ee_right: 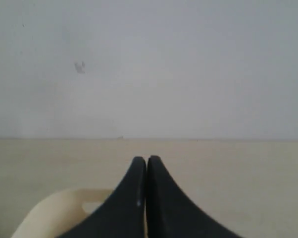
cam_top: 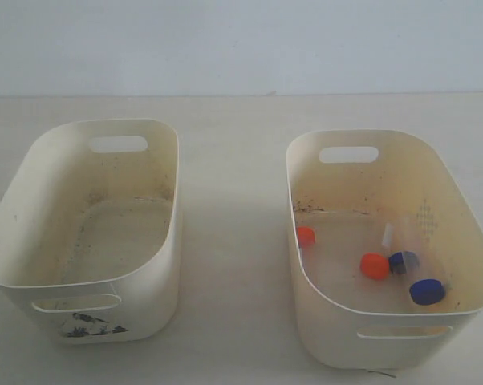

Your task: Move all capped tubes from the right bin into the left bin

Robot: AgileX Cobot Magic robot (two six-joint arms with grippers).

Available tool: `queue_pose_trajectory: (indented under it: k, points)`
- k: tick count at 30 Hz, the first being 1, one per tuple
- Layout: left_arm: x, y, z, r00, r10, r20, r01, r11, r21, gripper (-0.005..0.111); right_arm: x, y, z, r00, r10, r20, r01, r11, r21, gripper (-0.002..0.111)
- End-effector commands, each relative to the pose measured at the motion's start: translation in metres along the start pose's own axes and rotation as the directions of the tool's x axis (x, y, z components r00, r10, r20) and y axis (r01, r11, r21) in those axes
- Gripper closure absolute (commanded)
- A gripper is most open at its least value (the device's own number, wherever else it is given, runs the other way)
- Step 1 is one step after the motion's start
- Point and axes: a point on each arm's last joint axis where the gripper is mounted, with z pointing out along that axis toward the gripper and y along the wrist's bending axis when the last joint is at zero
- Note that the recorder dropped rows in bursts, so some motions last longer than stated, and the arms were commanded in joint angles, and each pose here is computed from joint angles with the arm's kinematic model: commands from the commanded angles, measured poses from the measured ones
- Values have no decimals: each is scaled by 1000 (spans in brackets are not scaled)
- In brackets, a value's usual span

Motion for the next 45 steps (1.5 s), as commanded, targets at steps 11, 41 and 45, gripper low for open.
queue_pose_trajectory:
  k: [11,41,45]
  points:
    - [-1,0,0,1000,-9,5,9,1000,-2,102,-15,53,52,922,8,-387,-97,973,-211,109]
    - [-1,0,0,1000,-9,5,9,1000,-2,102,37,115,174,345,-41,-938,232,972,42,109]
    - [-1,0,0,1000,-9,5,9,1000,-2,102,49,112,172,329,-58,-942,238,971,23,109]
